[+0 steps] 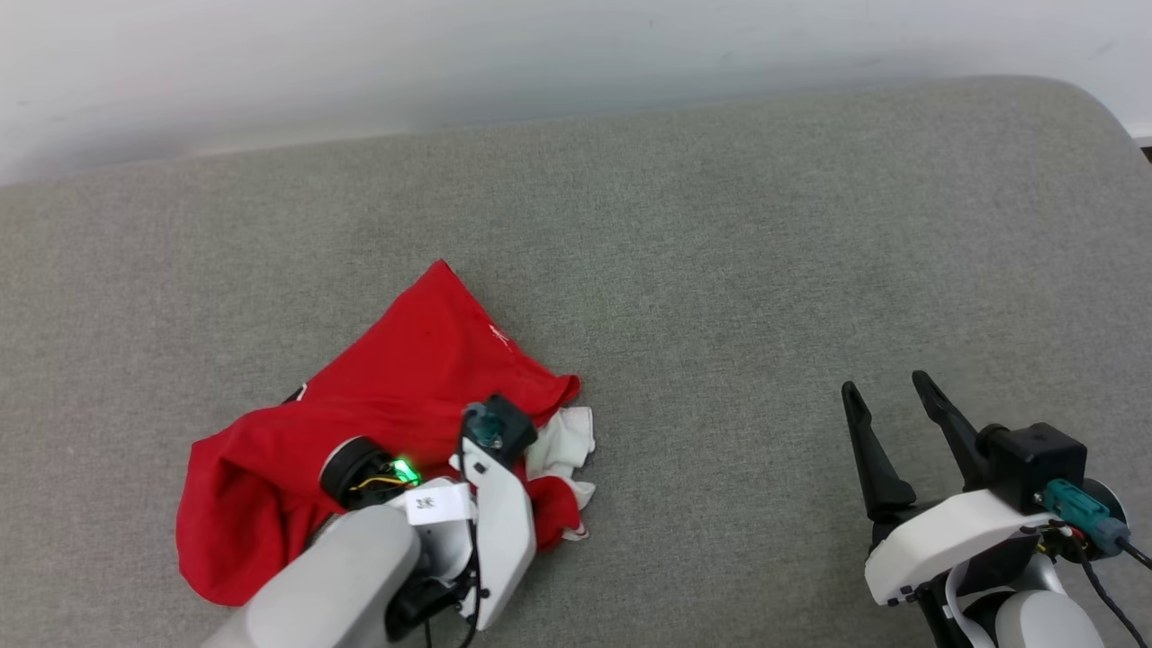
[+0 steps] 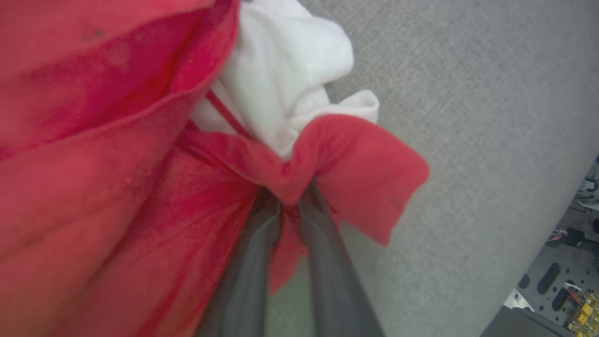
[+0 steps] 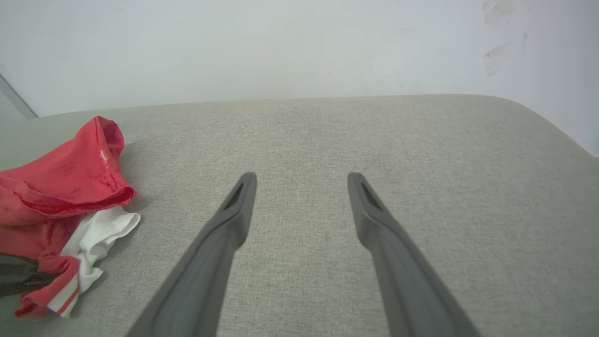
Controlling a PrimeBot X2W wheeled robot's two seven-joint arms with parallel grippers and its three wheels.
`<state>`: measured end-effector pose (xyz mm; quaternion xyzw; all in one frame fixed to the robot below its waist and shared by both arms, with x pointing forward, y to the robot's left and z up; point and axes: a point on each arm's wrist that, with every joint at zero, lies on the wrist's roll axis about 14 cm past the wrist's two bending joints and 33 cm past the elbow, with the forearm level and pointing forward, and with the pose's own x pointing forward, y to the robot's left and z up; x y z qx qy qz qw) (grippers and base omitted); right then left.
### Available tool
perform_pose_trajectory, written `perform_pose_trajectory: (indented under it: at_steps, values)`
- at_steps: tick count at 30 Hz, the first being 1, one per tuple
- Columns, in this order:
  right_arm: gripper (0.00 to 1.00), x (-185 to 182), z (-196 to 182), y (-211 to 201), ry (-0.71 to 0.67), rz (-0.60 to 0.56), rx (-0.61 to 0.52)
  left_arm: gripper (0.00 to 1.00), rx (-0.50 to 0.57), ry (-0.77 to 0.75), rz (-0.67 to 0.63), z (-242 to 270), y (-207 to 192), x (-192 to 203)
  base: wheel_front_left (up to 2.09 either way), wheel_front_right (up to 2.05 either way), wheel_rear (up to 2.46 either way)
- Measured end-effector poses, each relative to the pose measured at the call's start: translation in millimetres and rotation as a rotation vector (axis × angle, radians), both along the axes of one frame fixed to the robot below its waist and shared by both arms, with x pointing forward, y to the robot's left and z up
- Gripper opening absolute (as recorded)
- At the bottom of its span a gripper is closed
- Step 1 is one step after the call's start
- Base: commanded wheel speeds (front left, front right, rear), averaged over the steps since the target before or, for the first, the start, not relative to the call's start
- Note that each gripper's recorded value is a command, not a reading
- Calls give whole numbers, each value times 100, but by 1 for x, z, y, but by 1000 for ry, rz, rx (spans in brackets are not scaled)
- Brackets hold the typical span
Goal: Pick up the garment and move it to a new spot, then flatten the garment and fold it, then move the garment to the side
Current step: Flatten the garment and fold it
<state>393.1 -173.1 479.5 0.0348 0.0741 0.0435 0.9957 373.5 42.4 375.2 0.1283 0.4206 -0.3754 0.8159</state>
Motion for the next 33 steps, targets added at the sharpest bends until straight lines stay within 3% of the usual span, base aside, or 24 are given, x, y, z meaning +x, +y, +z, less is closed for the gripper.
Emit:
perform_pose_trajectory:
  at_steps: [5,10,16,19,20,21,33]
  values:
    - [100,-3,6,-4,-18,-13,-1,0,-100,-153,-79,33,-36,4,0,0,0]
    - [100,-5,13,-4,-34,-11,-3,0,-202,-242,-201,64,-79,-16,0,0,0]
    - [100,-6,14,-3,-33,-9,-5,0,-260,-157,-367,57,-112,-78,0,0,0]
    - [100,-5,14,-3,-30,-7,-6,0,-287,-134,-380,53,-114,-88,0,0,0]
    - [100,-4,14,-2,-31,-5,-7,30,-290,-134,-377,52,-113,-88,0,0,0]
    - [100,-3,14,-1,-30,-3,-7,100,-293,-133,-375,51,-112,-89,0,0,0]
    - [100,-14,31,2,-72,9,-13,100,-492,-424,-196,118,-110,-57,0,0,0]
